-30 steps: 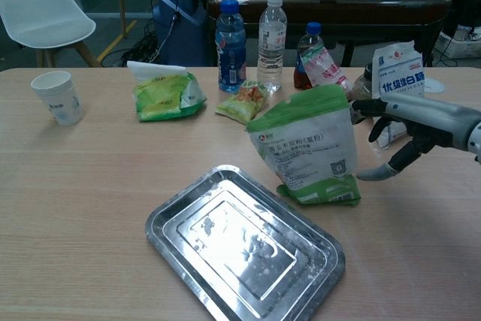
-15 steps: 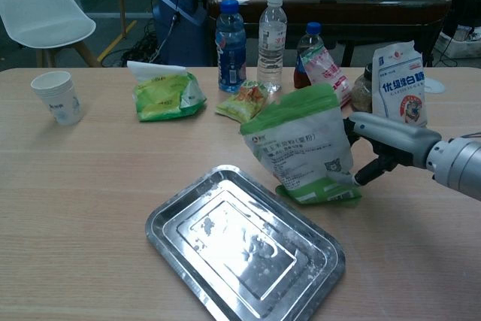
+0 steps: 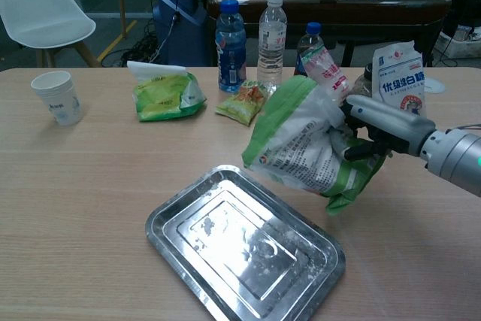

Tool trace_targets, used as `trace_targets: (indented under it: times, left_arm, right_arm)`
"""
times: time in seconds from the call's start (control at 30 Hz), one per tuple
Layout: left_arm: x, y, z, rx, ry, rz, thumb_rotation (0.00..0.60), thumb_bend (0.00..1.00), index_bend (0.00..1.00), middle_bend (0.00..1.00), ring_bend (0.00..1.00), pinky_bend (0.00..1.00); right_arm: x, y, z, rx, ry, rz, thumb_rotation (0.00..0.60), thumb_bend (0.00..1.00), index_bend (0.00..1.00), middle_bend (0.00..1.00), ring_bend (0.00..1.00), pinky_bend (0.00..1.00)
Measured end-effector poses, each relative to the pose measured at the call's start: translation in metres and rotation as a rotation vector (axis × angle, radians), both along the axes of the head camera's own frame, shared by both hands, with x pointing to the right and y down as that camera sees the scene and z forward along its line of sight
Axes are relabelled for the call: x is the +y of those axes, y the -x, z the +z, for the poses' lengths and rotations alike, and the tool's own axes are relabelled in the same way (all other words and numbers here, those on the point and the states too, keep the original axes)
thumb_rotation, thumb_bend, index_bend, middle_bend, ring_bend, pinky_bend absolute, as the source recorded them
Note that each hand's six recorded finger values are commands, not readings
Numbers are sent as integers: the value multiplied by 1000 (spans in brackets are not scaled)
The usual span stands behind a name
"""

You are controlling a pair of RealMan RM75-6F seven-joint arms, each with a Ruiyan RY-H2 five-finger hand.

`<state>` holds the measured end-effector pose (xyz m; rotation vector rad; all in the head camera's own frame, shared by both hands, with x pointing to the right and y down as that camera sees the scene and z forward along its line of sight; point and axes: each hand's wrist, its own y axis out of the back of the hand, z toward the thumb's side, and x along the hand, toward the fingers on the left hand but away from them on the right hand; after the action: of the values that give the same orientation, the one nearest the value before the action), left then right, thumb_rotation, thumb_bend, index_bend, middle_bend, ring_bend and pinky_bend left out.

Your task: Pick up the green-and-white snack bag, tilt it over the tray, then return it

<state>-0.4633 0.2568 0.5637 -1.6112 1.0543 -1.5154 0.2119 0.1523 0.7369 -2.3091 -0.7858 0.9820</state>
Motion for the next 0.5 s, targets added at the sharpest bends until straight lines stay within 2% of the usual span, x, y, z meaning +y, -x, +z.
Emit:
trace_targets:
  times: [0.23, 0.5]
  left_arm:
    - [-2, -1, 0, 6, -4, 7, 600, 330, 150, 143, 218, 83]
    - [3, 3, -2, 5, -2, -7, 600, 330, 150, 140, 216, 83]
  right_arm:
    - [-13, 6, -25, 8, -96, -111, 600, 785, 647, 563, 474, 620]
    - [-29, 49, -56, 82, -235, -348, 600, 785, 652, 571, 502, 637]
